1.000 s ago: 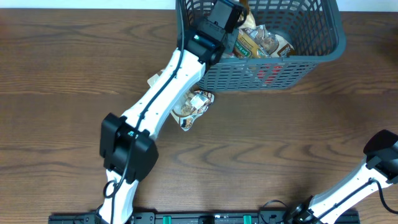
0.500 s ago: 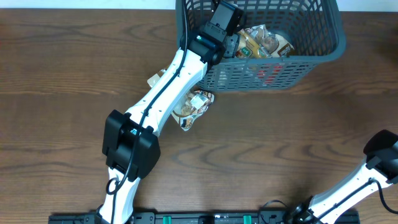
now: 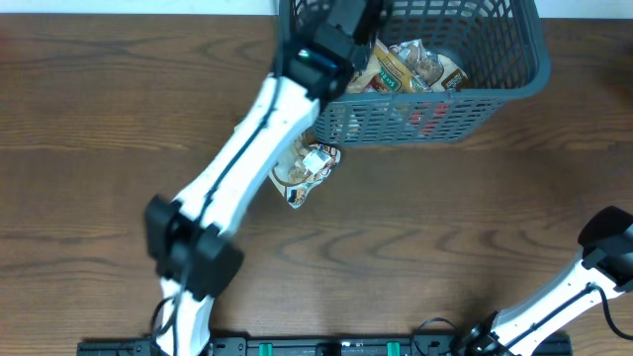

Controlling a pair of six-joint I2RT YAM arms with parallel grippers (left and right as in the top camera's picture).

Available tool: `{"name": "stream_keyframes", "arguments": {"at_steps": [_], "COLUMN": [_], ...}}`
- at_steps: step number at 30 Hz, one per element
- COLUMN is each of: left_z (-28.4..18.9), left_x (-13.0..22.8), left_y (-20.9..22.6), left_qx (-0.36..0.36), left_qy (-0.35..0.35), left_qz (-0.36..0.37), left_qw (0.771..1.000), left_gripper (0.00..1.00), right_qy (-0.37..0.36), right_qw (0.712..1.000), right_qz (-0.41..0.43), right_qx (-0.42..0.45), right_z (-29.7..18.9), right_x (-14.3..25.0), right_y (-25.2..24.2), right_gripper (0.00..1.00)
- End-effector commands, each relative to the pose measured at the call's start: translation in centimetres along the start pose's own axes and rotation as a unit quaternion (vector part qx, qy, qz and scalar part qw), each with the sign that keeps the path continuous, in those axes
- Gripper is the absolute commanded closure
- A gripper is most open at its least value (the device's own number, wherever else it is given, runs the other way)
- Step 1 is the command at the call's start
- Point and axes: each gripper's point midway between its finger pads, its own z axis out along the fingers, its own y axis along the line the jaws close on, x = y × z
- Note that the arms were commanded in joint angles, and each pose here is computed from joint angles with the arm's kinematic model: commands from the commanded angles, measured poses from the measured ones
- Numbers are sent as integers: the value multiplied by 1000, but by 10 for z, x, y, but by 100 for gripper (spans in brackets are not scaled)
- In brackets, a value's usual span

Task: Pack container
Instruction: 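Withdraw the left gripper and move it toward the mint-green wipes pack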

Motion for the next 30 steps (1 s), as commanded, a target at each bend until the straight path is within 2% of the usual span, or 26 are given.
{"name": "stream_keyframes", "arguments": {"at_steps": [1,3,6,9,15,21,23,26,30], "left_z": [-99,-129,-167,-195,-228,-229,-221,-208,-190], "left_x": [-77,-86,-84,-72,-26,11,23,38,69], "left_y": [61,77,99,113,127,126,132,151,184], "left_qx": [-45,-45,-49,-51,-42,-32,-49,-94,-173], "left_qy": [-115,-132,-134,-119,-48,25,50,78,109], "left_qz": [-53,-63,-66,-59,-21,14,-23,-130,-297], "left_qw": [991,988,988,990,998,999,997,984,933], "left_gripper": [19,14,12,1,1,1,1,1,1], "right_qy": [1,1,1,1,1,1,1,1,1], "right_qw": [1000,1000,1000,1000,1000,1000,1000,1000,1000], "right_qz": [-2,-2,-2,-2,-2,-2,-2,-2,-2], "right_qx": [-1,-1,-1,-1,-1,-1,-1,-1,-1], "right_z": [0,0,0,0,0,0,0,0,0], "right_x": [0,0,0,0,0,0,0,0,0], "right_y": [-1,-1,-1,-1,-1,-1,-1,-1,-1], "right_gripper": [1,1,1,1,1,1,1,1,1]}}
